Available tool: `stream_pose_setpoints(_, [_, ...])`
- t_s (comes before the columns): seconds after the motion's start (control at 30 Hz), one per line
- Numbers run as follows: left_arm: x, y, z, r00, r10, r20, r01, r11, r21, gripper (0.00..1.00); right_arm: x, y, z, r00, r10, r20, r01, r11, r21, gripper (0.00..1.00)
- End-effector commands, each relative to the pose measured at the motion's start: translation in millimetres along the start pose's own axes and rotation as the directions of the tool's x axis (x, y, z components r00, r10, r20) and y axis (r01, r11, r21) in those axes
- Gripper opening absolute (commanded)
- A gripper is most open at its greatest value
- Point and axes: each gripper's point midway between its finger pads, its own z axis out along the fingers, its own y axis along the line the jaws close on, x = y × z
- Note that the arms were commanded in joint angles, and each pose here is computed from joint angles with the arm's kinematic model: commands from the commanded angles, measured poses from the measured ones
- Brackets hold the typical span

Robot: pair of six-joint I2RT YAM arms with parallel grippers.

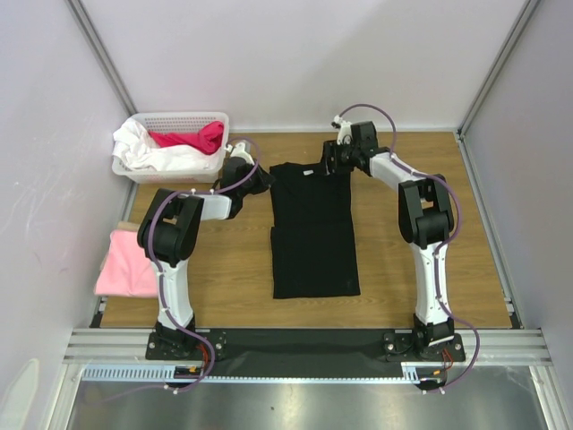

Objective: Fold and stack the t-shirts
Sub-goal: Fold the tshirt

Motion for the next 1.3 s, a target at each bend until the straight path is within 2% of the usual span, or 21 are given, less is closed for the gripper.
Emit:
stream_pose_setpoints(0.0, [-20.8, -8.5, 3.8, 0.997, 0.038, 0.061, -0.040, 0.999, 0.023, 0.02, -12.7, -27.6, -3.3, 1.000, -0.009, 0.023, 0.006, 0.993, 0.120, 0.62])
stream_pose_setpoints(0.2, [-16.3, -1.2, 10.1, 0.999, 0.025, 0.026, -0.025, 1.000, -0.017, 0.06, 5.6, -34.9, -5.7, 0.999, -0.018, -0.035, 0.024, 0.986, 0.164, 0.59])
stream_pose_setpoints(0.4, [-10.0, 0.1, 13.8, 1.000, -0.006, -0.001, 0.006, 1.000, -0.020, 0.20, 16.9, -26.9, 1.3, 0.996, -0.053, -0.071, 0.064, 0.986, 0.155, 0.59])
stream_pose_setpoints(0.43, [-6.7, 2.6, 13.6, 1.000, -0.008, -0.015, 0.007, 0.999, -0.032, 0.30, 19.5, -28.5, 3.2, 0.996, -0.052, -0.077, 0.065, 0.984, 0.165, 0.58])
stream_pose_setpoints(0.47, [-10.3, 2.6, 14.2, 1.000, -0.007, -0.012, 0.006, 0.999, -0.042, 0.35, 21.0, -29.2, 3.7, 0.995, -0.051, -0.084, 0.065, 0.982, 0.175, 0.57])
stream_pose_setpoints(0.53, [-10.8, 4.0, 12.4, 1.000, 0.001, -0.023, -0.002, 0.998, -0.059, 0.43, 19.4, -31.9, 4.2, 0.995, -0.055, -0.088, 0.072, 0.976, 0.205, 0.55])
stream_pose_setpoints(0.63, [-18.8, -1.1, 5.4, 1.000, 0.015, -0.006, -0.015, 0.998, -0.055, 0.49, 23.8, -36.4, 5.9, 0.994, -0.048, -0.101, 0.070, 0.972, 0.226, 0.51])
stream_pose_setpoints(0.73, [-29.4, -6.8, -1.2, 0.999, 0.031, 0.012, -0.031, 0.998, -0.055, 0.55, 25.6, -37.7, 6.3, 0.993, -0.047, -0.106, 0.071, 0.970, 0.235, 0.45])
stream_pose_setpoints(0.83, [-33.3, -8.8, -6.6, 0.999, 0.049, 0.009, -0.048, 0.997, -0.062, 0.56, 28.5, -38.4, 8.1, 0.993, -0.044, -0.112, 0.069, 0.970, 0.232, 0.37])
stream_pose_setpoints(0.93, [-34.0, -9.2, -12.9, 0.999, 0.050, 0.010, -0.050, 0.996, -0.069, 0.58, 30.3, -39.9, 9.8, 0.993, -0.042, -0.115, 0.069, 0.969, 0.239, 0.21])
stream_pose_setpoints(0.97, [-35.0, -10.4, -15.4, 0.999, 0.048, 0.012, -0.047, 0.997, -0.067, 0.58, 30.6, -40.8, 10.2, 0.993, -0.038, -0.113, 0.065, 0.968, 0.244, 0.12])
stream_pose_setpoints(1.07, [-29.0, -7.8, -19.1, 0.999, 0.038, 0.007, -0.037, 0.997, -0.069, 0.58, 25.2, -41.7, 7.9, 0.995, -0.030, -0.095, 0.054, 0.964, 0.262, 0.00])
stream_pose_setpoints(1.27, [-22.0, -8.1, -22.3, 0.999, 0.031, -0.010, -0.032, 0.998, -0.056, 0.58, 7.5, -50.2, -2.0, 0.999, -0.013, -0.036, 0.024, 0.940, 0.339, 0.00])
